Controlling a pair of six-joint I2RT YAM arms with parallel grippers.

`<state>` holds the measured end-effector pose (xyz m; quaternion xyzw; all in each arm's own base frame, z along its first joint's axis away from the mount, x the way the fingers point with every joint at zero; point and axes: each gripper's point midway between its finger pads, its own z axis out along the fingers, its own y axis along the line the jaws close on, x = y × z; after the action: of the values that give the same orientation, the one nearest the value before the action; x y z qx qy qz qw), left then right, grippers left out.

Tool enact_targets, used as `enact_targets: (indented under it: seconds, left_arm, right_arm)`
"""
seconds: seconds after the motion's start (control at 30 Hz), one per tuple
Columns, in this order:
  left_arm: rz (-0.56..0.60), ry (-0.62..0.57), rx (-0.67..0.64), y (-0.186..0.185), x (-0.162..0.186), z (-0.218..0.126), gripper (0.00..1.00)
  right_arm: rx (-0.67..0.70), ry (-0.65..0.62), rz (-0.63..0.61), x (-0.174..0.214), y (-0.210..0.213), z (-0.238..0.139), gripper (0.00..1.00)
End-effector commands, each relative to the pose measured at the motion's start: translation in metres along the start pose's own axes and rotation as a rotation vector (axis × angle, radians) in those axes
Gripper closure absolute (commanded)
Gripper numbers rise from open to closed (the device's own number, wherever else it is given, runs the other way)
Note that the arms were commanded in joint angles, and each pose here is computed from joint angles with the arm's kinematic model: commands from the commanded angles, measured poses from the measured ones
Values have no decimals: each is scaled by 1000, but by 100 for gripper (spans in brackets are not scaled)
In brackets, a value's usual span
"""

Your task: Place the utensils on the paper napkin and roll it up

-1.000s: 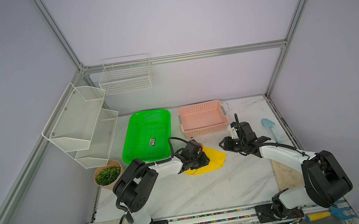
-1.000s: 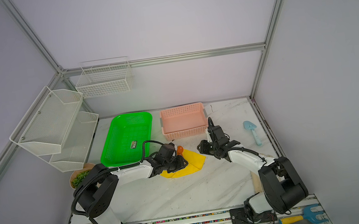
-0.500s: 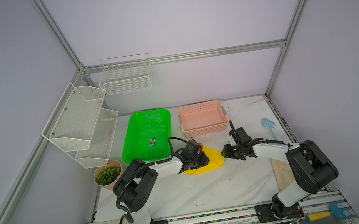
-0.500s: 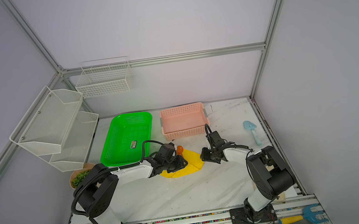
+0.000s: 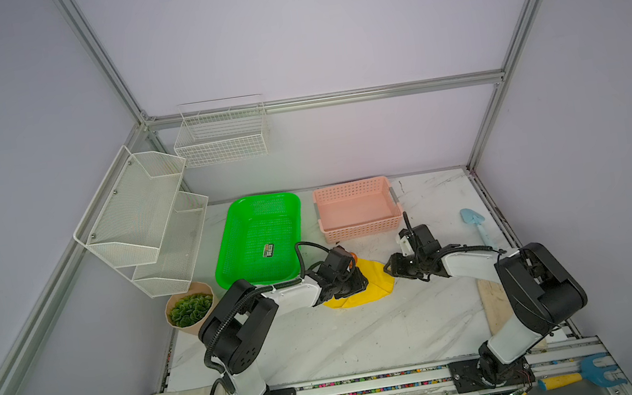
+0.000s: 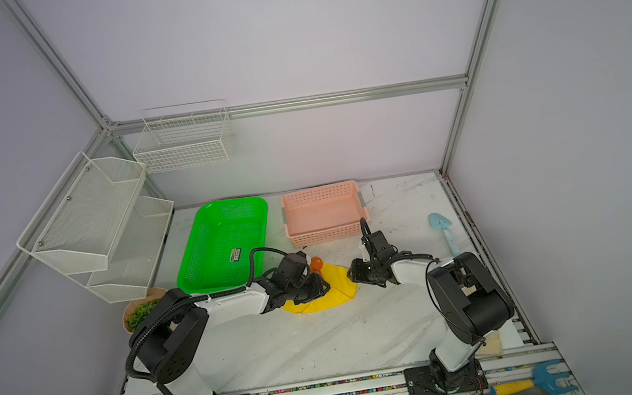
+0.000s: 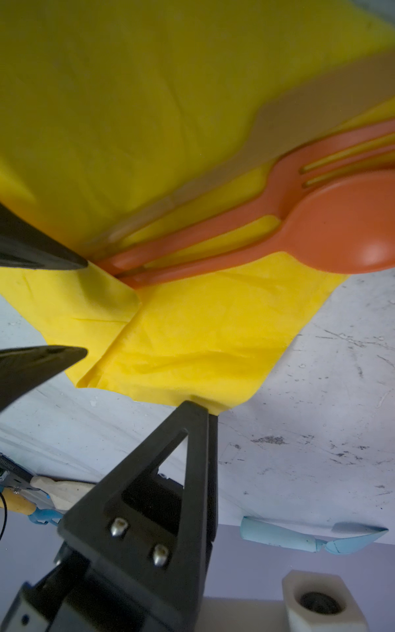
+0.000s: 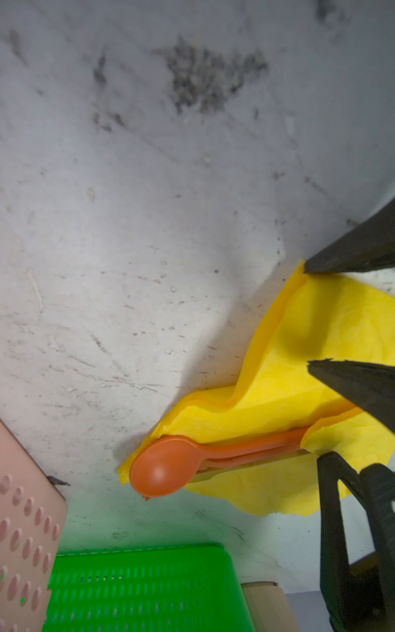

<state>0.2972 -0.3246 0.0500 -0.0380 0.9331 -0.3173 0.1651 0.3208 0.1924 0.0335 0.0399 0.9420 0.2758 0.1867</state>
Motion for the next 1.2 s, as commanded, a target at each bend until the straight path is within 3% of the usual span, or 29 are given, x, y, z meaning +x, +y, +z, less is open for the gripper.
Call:
enact_targets:
  seconds: [0.0, 0.23, 0.43, 0.77, 0.97, 1.17]
  left_arm:
    - [14, -15, 7, 4, 1, -4, 63]
    - [19, -21, 3, 5, -1, -6, 63]
    - [23, -21, 0, 6, 0, -6, 64]
    - [24, -22, -9, 9, -2, -7, 65]
    - [27, -28, -15, 11, -3, -8, 65]
    - [20, -31, -22, 17, -3, -10, 66]
  right_arm:
    - [16, 77, 45, 23, -14, 8, 58]
    - [-48, 61, 59, 19, -1, 7, 74]
    - [-158, 47, 52, 12, 23, -2, 77]
    - [-337, 100, -47, 30, 69, -17, 66]
    - [-285, 3, -74, 13, 70, -38, 57]
    - [-97, -71, 10, -3, 37, -41, 44]
